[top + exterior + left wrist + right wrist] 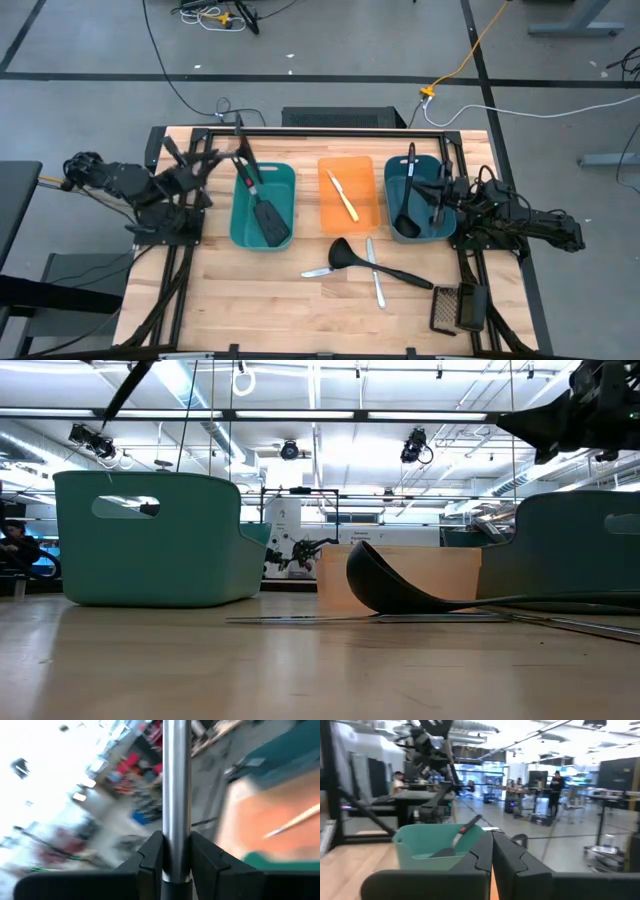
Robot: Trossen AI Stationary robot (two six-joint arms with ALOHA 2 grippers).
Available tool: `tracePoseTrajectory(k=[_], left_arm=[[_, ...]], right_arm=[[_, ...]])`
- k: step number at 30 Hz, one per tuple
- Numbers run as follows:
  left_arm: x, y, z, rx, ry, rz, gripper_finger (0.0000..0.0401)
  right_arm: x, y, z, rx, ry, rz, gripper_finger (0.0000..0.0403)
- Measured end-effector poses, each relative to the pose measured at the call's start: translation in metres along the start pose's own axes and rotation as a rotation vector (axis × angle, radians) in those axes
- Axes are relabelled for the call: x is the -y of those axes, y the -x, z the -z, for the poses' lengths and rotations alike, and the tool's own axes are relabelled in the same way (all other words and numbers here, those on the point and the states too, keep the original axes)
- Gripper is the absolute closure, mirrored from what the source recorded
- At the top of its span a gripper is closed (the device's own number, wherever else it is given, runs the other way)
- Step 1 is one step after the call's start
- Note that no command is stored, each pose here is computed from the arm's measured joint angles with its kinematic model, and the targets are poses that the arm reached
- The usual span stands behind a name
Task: Pick & Place Kitchen Items
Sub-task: Put the black spatula into the blue bin
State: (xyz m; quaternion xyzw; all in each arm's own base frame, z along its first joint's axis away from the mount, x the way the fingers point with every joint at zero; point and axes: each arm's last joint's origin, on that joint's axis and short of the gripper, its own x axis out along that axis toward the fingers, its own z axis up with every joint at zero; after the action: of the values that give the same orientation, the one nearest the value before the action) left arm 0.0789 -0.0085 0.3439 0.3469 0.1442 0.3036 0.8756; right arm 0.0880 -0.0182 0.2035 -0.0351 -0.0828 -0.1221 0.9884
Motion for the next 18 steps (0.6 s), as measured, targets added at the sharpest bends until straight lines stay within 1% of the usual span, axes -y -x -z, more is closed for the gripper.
tracePoseTrajectory(k=[2,3,7,10,13,17,18], left_arm=[[0.000,-0.005,0.000,-0.043,-0.172,-0.035,0.0328],[0.001,-0.008,0.000,-0.066,-0.237,-0.047,0.0328],[0.003,-0.019,0.004,-0.187,-0.454,-0.077,0.0328],[0.009,-0.029,0.008,-0.299,-0.624,-0.066,0.0328],[0.015,-0.040,0.012,-0.380,-0.746,-0.042,0.0328],[0.023,-0.052,0.015,-0.443,-0.804,-0.020,0.0328],[0.027,-0.054,0.018,-0.459,-0.836,-0.008,0.0328]], right_arm=[[0.001,0.000,0.000,-0.001,0.002,0.030,0.0393],[0.001,0.000,0.000,-0.002,0.003,0.046,0.0393],[0.002,0.000,0.000,-0.003,0.006,0.062,0.0393],[0.002,0.000,0.000,-0.003,0.006,0.060,0.0393],[0.002,0.000,0.000,-0.004,0.006,0.060,0.0393],[0.002,0.000,0.000,-0.005,0.010,0.061,0.0393],[0.002,0.000,0.000,-0.005,0.012,0.061,0.0393]])
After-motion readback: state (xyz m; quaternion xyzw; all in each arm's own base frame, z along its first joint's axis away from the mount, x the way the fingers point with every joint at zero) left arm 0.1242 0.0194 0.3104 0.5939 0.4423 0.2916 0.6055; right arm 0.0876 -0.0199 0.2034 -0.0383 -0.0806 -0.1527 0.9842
